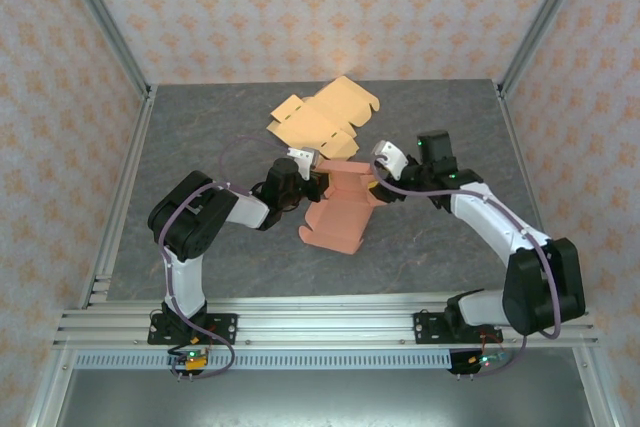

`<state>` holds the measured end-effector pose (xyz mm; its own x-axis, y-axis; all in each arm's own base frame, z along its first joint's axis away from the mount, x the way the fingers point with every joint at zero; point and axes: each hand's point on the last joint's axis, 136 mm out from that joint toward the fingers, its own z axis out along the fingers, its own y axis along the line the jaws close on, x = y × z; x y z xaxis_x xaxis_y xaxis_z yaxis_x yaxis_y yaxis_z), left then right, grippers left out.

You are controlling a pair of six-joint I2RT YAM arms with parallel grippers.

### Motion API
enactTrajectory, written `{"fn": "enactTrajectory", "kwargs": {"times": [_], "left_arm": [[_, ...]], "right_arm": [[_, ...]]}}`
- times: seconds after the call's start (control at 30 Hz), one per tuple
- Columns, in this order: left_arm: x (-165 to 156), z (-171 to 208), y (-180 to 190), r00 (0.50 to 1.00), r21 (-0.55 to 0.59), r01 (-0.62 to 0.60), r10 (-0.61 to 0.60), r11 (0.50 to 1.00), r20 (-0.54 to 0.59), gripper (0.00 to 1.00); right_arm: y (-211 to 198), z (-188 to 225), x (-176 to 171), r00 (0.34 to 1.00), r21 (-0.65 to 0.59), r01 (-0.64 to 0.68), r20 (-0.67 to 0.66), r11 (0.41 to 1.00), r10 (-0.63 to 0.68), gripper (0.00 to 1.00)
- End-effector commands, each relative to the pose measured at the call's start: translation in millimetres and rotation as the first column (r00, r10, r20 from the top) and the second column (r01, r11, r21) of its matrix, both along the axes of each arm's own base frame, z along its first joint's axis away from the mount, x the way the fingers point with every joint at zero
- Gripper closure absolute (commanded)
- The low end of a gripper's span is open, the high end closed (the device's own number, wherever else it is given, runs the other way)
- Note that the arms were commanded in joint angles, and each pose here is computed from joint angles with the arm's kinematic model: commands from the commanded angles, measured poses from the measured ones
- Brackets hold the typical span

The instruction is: Fold the paper box

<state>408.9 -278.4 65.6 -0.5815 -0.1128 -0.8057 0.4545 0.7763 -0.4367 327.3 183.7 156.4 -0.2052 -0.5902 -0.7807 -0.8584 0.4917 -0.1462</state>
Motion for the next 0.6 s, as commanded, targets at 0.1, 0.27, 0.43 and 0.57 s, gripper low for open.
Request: {"fn": "enactTrajectory", "kwargs": {"times": [0.1, 0.27, 0.43, 0.57], "left_arm": [[0.0, -0.2, -6.6, 1.0, -0.008, 0.02, -0.02, 1.0, 0.001, 1.0], [4.7, -1.7, -3.9, 1.0, -0.023, -0.018, 0.018, 1.0, -0.013, 1.0], [8.2, -10.0, 3.5, 0.993, -0.038, -0.109, 0.107, 0.993, -0.05, 1.0], [8.6, -11.4, 7.8, 0.986, -0.009, -0.161, 0.161, 0.987, -0.045, 1.0]], "right_arm": [[3.1, 8.0, 35.1, 0.976, 0.074, 0.157, 0.141, 0.985, -0.166, 0.45], [22.3, -10.0, 33.6, 0.97, 0.019, 0.161, 0.183, 0.987, -0.162, 0.54], [19.6, -7.0, 57.6, 0.85, 0.072, 0.413, 0.328, 0.908, -0.412, 0.55], [0.4, -0.5, 80.6, 0.662, 0.126, 0.642, 0.405, 0.756, -0.63, 0.61]]}}
